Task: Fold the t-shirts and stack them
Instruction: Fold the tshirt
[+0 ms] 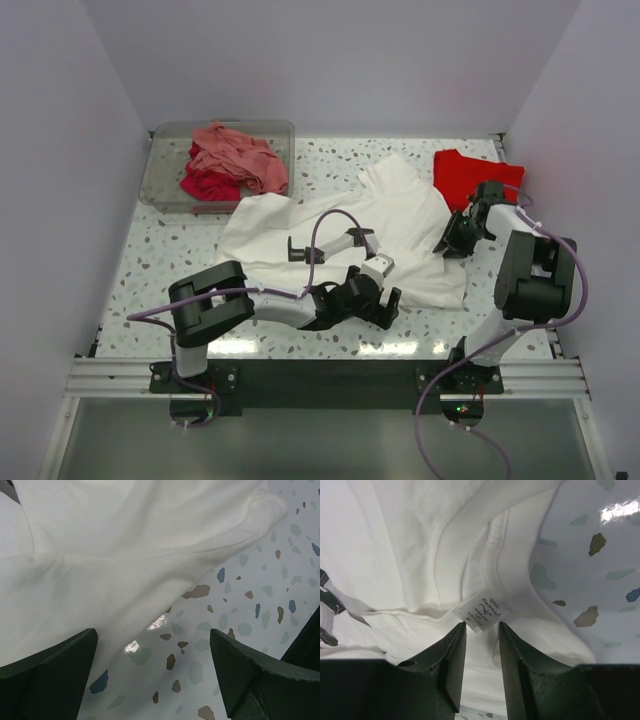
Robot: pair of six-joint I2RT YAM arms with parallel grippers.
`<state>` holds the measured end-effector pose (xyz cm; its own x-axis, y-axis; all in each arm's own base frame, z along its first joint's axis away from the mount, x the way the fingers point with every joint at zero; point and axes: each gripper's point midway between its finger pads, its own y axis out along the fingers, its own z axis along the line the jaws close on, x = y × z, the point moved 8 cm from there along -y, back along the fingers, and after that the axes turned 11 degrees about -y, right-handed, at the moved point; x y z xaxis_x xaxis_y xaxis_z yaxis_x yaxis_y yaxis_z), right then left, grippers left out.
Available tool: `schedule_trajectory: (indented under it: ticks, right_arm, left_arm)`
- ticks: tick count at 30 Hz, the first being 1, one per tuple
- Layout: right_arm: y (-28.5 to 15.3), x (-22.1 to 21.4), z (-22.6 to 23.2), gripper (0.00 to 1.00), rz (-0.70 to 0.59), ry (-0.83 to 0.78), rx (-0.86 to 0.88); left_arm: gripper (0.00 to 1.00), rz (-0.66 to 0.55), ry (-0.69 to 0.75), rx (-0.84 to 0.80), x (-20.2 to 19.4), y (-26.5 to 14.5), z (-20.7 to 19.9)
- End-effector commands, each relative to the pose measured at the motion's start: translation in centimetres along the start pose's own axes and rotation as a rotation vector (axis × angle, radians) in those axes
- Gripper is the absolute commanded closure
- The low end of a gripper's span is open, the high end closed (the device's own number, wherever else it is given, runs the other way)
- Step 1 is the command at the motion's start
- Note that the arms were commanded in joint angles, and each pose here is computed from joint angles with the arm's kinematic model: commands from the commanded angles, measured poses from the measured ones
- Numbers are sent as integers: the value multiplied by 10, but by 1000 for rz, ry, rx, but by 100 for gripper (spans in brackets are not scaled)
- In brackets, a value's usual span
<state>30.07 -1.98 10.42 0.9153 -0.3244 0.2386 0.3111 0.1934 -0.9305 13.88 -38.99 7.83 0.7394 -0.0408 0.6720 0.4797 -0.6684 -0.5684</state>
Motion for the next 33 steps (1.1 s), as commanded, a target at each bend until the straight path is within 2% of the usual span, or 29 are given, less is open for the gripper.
schedule_trajectory:
  ticks: [1,11,33]
  right_arm:
    - [-20,1,8,63,-69,-6,30]
    - [-47,0,12,56,-127,-16,14]
    - [-21,-24,0,60,-41,-8,-14]
  left_arm:
    - [0,114,2,65,-26,-7,13]
    - [0,114,5,68,-27,-7,12]
    - [0,107,8,78,-26,-11,12]
